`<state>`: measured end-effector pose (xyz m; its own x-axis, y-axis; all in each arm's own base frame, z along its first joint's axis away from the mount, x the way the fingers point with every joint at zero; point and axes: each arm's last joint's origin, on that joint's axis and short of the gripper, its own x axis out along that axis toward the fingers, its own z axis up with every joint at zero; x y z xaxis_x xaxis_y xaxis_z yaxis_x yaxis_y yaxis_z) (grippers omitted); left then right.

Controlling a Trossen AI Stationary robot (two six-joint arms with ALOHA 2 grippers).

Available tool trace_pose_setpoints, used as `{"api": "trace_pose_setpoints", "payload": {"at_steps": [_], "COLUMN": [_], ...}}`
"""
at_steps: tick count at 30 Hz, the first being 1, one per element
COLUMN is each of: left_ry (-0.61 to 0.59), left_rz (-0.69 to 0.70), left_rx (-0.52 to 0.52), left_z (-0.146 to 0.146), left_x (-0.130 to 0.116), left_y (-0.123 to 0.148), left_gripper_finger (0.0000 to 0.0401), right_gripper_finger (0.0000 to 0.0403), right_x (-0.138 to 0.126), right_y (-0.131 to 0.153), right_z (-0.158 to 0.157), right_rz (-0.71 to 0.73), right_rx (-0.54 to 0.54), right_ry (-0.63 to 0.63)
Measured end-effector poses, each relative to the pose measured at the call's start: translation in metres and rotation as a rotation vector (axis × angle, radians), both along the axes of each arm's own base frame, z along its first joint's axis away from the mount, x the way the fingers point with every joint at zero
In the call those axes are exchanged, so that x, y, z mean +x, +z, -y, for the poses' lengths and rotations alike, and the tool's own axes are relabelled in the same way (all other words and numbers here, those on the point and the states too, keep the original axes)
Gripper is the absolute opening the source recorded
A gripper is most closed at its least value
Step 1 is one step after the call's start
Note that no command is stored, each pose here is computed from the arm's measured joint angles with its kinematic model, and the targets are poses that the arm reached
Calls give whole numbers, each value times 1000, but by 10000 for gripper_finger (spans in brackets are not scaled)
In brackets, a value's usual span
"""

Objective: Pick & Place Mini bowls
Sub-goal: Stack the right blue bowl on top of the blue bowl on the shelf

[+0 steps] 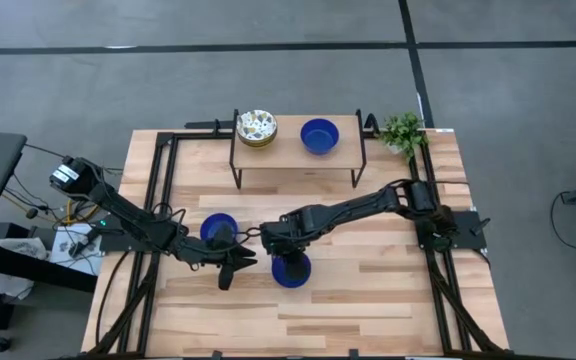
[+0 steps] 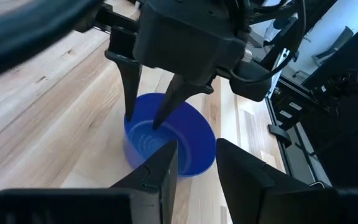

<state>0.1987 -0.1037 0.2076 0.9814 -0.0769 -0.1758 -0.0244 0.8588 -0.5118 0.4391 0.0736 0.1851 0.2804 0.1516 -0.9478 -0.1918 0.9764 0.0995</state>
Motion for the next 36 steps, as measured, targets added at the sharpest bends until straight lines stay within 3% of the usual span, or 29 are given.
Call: {"api": "trace_pose_setpoints", "payload": {"at_steps": [36], "left_ry": [0], "left_rz": [1], "left_rx": [0], "left_z": [0], "left_x": [0], "left_y": [0], "left_gripper_finger": [108], "right_gripper_finger": [116], "right_x": [3], "right_y": [2], "right_z": [20], "right_rz": [11], "right_rx": [-21], "right_ry": [-44]}}
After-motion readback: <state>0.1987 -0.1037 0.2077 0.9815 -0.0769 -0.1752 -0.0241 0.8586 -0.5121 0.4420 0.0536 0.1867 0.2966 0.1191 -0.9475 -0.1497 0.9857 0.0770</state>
